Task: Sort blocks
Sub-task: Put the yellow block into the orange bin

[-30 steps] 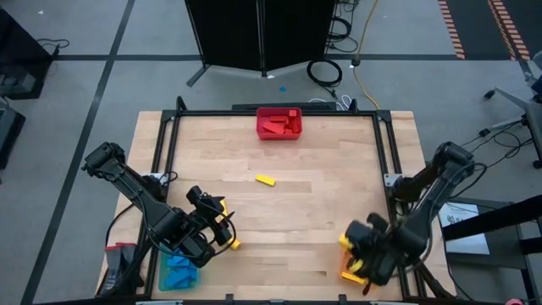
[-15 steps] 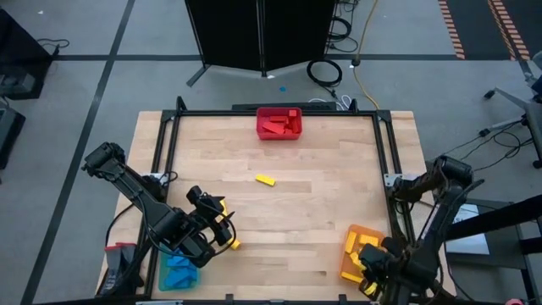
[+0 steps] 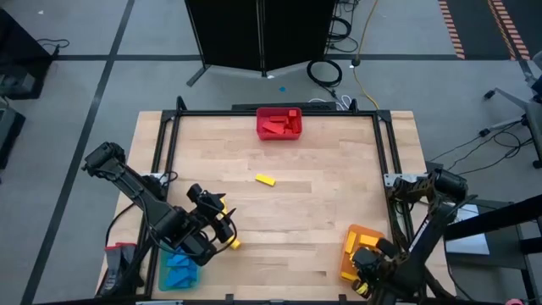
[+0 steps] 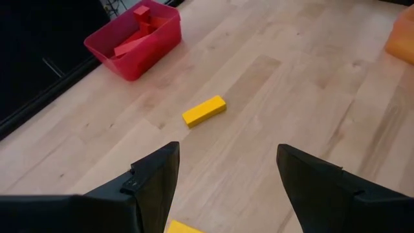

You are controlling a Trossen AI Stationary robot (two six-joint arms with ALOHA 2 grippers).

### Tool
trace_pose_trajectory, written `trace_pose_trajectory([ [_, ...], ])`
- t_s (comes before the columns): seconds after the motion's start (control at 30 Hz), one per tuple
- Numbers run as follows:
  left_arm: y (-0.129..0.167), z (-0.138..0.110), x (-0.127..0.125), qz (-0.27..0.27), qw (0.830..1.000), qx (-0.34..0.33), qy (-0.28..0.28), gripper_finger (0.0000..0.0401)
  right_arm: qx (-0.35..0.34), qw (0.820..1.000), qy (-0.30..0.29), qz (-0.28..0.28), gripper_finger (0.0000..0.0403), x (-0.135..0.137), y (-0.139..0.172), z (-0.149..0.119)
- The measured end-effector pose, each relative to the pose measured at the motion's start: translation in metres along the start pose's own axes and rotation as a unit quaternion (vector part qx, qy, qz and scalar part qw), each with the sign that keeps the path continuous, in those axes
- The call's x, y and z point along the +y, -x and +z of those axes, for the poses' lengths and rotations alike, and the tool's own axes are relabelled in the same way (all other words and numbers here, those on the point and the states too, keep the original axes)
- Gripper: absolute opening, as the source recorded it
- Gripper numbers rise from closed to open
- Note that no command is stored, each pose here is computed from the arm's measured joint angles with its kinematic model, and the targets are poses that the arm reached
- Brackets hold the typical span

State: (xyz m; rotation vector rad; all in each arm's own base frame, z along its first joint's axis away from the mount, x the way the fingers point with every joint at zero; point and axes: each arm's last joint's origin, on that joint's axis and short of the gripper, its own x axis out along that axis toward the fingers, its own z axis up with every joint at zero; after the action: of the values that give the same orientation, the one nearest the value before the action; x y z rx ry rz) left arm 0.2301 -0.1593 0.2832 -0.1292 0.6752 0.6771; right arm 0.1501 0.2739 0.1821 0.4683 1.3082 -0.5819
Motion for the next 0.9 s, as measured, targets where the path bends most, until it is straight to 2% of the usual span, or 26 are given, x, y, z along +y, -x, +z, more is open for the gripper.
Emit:
trace_pose_trajectory([
  [0.1, -0.001, 0.001, 0.000, 0.002, 1.000, 0.000, 0.002, 0.0264, 0.000, 1.000, -0.007, 0.006, 0.0114, -0.002, -0.005, 0.003],
  [0.3, -0.001, 0.001, 0.000, 0.002, 1.000, 0.000, 0.002, 0.0264, 0.011, 0.997, 0.000, 0.072, 0.0114, 0.001, -0.009, 0.003],
  [0.43, -0.001, 0.001, 0.000, 0.002, 1.000, 0.000, 0.002, 0.0264, 0.012, 0.998, 0.000, 0.068, 0.0114, 0.000, -0.011, 0.003],
  [0.53, -0.001, 0.001, 0.000, 0.002, 1.000, 0.001, 0.002, 0.0264, 0.009, 0.999, 0.003, 0.045, 0.0120, -0.005, -0.011, 0.004],
  [0.57, -0.001, 0.001, 0.000, 0.002, 1.000, 0.000, 0.002, 0.0264, 0.015, 0.999, 0.000, 0.032, 0.0136, -0.007, -0.011, 0.006],
  [0.67, -0.001, 0.001, 0.000, 0.002, 1.000, 0.001, 0.002, 0.0264, 0.035, 0.999, -0.006, 0.010, 0.0220, -0.010, -0.010, 0.010],
  [0.77, -0.001, 0.001, 0.001, 0.002, 1.000, 0.001, 0.000, 0.0264, 0.041, 0.999, 0.012, 0.028, 0.0293, -0.013, -0.001, 0.016],
  [0.83, -0.001, 0.001, 0.001, 0.002, 1.000, 0.001, -0.003, 0.0264, 0.043, 0.998, 0.022, 0.044, 0.0318, -0.016, 0.008, 0.021],
  [0.9, -0.001, 0.001, 0.001, 0.002, 1.000, 0.001, -0.003, 0.0264, 0.044, 0.996, 0.032, 0.066, 0.0326, -0.020, 0.019, 0.026],
])
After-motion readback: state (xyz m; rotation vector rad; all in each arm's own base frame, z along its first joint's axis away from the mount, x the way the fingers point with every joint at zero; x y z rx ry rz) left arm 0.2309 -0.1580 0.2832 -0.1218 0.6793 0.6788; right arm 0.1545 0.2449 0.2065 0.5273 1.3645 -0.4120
